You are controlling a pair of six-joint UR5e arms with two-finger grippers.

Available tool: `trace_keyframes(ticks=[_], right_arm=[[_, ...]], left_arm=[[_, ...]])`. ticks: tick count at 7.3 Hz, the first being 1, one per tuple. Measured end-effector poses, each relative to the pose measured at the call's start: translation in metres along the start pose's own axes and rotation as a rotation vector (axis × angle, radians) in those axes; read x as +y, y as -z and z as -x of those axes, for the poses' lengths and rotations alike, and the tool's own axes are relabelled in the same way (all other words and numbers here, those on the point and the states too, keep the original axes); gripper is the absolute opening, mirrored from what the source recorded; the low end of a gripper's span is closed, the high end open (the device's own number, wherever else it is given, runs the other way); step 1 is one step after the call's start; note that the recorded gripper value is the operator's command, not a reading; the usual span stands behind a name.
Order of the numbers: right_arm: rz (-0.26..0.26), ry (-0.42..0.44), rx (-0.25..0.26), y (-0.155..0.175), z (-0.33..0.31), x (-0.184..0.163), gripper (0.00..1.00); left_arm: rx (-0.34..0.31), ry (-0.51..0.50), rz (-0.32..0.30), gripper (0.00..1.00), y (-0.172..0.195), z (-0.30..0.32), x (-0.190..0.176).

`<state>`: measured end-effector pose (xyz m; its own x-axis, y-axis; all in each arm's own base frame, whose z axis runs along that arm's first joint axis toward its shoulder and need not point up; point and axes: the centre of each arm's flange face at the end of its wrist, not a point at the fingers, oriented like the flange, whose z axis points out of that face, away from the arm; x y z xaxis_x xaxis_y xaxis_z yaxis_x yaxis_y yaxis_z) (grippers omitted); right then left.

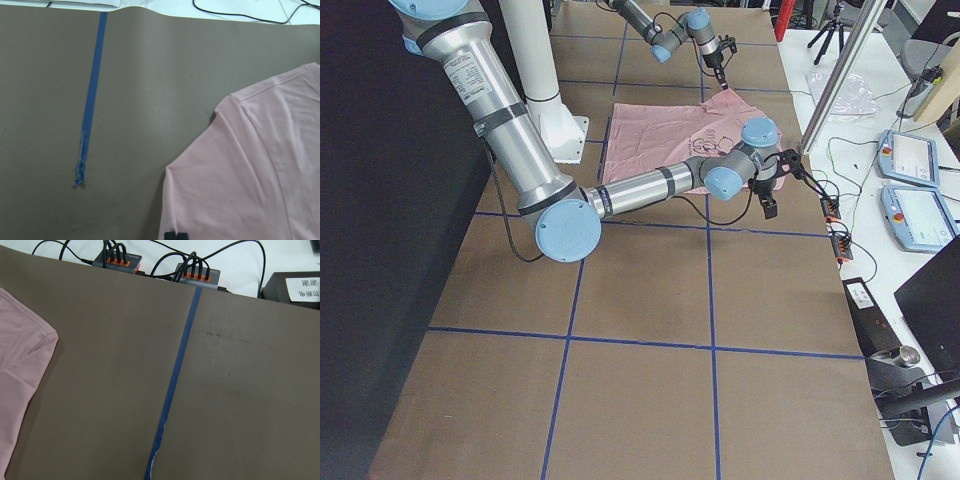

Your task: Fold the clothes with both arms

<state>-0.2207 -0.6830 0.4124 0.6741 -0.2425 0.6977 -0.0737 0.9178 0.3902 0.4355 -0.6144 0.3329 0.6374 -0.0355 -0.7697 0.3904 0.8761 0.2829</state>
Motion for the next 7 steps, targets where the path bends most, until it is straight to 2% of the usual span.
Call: trace_keyframes(ticks=[2,3,4,6,7], right_arm=[[0.000,0.000,0.000,0.000,0.000,0.000,1.00],[0.000,0.000,0.000,0.000,0.000,0.000,1.00],[0.000,0.000,-0.001,0.000,0.001,0.000,1.00],[-0.007,-0.016,-0.009,0.002,0.009,-0.001,1.00],[-0.018,-0.055,-0.023,0.006,0.026,0.000,1.00]], left_arm=[[-0.065,0.043,0.056,0.00,0.002,-0.085,-0.004],[-0.091,0.054,0.065,0.27,-0.008,-0.113,-0.004],[-0.112,0.055,0.066,0.99,-0.016,-0.127,-0.003],[-0.115,0.029,0.064,1.00,-0.017,-0.134,-0.002],[-0.083,0.016,0.056,1.00,-0.002,-0.138,-0.001]])
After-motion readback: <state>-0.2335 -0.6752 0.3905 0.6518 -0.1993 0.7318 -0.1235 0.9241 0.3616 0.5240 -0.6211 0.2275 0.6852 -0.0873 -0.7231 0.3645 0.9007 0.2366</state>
